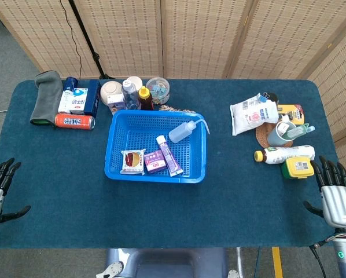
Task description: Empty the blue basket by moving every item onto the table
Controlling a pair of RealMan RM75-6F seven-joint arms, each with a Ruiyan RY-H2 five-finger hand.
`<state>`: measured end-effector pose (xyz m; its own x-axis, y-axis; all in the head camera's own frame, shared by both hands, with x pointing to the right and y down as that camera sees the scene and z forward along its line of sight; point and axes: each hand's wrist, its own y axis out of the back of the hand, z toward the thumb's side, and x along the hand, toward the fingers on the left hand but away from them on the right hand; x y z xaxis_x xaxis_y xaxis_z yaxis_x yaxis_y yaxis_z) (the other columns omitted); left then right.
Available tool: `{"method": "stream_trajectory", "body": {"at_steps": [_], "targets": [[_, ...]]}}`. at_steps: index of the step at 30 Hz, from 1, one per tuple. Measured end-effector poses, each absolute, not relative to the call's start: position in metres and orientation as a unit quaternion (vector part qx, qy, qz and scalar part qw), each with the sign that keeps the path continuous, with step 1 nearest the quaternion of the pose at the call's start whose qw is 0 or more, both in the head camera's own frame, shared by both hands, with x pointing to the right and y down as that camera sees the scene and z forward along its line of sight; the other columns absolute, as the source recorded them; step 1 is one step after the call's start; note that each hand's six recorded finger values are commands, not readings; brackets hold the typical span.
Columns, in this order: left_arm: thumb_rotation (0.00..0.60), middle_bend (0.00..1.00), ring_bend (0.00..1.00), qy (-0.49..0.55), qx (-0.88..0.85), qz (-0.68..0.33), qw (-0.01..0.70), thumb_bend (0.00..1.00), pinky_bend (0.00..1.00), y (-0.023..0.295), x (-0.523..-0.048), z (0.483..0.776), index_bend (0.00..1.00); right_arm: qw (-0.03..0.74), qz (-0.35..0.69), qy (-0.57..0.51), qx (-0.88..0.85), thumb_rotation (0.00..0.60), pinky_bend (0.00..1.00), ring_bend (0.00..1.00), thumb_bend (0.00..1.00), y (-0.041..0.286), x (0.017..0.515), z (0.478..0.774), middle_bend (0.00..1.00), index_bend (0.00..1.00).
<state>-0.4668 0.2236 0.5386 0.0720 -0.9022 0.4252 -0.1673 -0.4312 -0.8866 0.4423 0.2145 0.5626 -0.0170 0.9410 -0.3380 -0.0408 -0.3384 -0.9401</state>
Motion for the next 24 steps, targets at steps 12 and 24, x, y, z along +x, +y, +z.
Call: {"method": "stream_trajectory", "body": {"at_steps": [12,24], "targets": [[0.600,0.00,0.00,0.412,-0.650,-0.540,0.340,0.00,0.00,0.224,-0.466,0.538,0.00,0.424,0.554,-0.396,-0.597,0.600,0.00,0.00,0.00,0.188,0.419,0.562,0.00,0.00],[0.600,0.00,0.00,0.410,-0.645,-0.550,0.337,0.00,0.00,0.222,-0.466,0.543,0.00,0.451,0.445,-0.369,-0.680,0.600,0.00,0.00,0.00,0.087,0.318,0.552,0.00,0.00]]}}
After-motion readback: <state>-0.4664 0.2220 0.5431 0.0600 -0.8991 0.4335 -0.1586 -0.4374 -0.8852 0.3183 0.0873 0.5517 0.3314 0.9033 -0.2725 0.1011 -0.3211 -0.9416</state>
